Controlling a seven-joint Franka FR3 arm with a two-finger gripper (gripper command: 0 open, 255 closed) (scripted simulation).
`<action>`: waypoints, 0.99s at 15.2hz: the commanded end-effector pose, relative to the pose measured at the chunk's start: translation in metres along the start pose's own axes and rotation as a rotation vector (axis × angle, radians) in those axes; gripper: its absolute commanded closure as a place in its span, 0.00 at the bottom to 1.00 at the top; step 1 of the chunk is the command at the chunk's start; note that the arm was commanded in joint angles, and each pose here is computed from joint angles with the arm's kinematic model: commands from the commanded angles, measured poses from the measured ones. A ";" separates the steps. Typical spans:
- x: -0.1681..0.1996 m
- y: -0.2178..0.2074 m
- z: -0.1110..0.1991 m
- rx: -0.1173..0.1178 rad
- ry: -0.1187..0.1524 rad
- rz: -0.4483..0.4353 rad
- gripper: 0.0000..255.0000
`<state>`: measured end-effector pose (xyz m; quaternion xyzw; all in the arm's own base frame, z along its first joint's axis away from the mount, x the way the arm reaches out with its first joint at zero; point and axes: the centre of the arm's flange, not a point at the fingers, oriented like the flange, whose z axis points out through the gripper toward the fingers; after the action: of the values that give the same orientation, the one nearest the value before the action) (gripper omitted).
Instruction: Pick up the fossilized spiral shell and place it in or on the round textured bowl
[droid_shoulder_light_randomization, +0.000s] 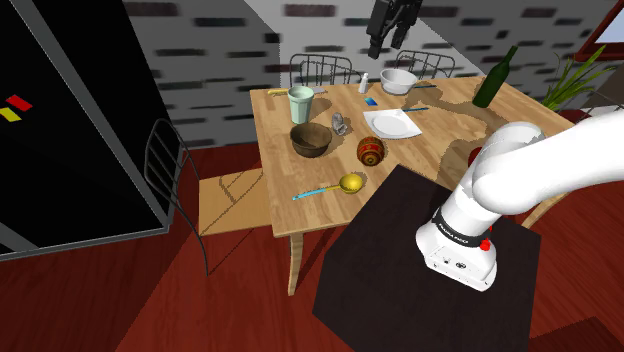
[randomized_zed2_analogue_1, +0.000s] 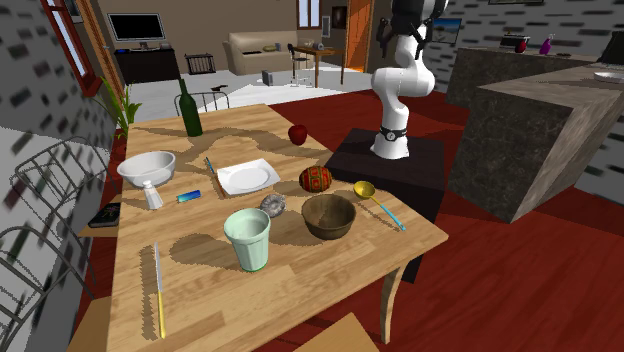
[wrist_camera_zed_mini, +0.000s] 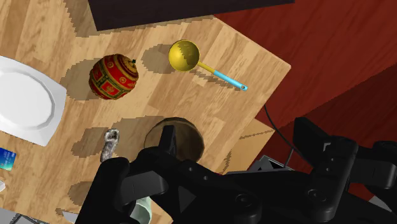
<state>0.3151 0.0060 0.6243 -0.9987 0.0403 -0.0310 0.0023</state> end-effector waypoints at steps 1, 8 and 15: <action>0.000 0.000 0.000 0.000 0.000 0.000 0.00; 0.033 0.047 0.072 0.000 0.012 0.010 0.00; 0.066 0.094 0.143 -0.001 0.024 0.020 0.00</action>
<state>0.3764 -0.0864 0.4940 -0.9979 0.0498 -0.0411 0.0021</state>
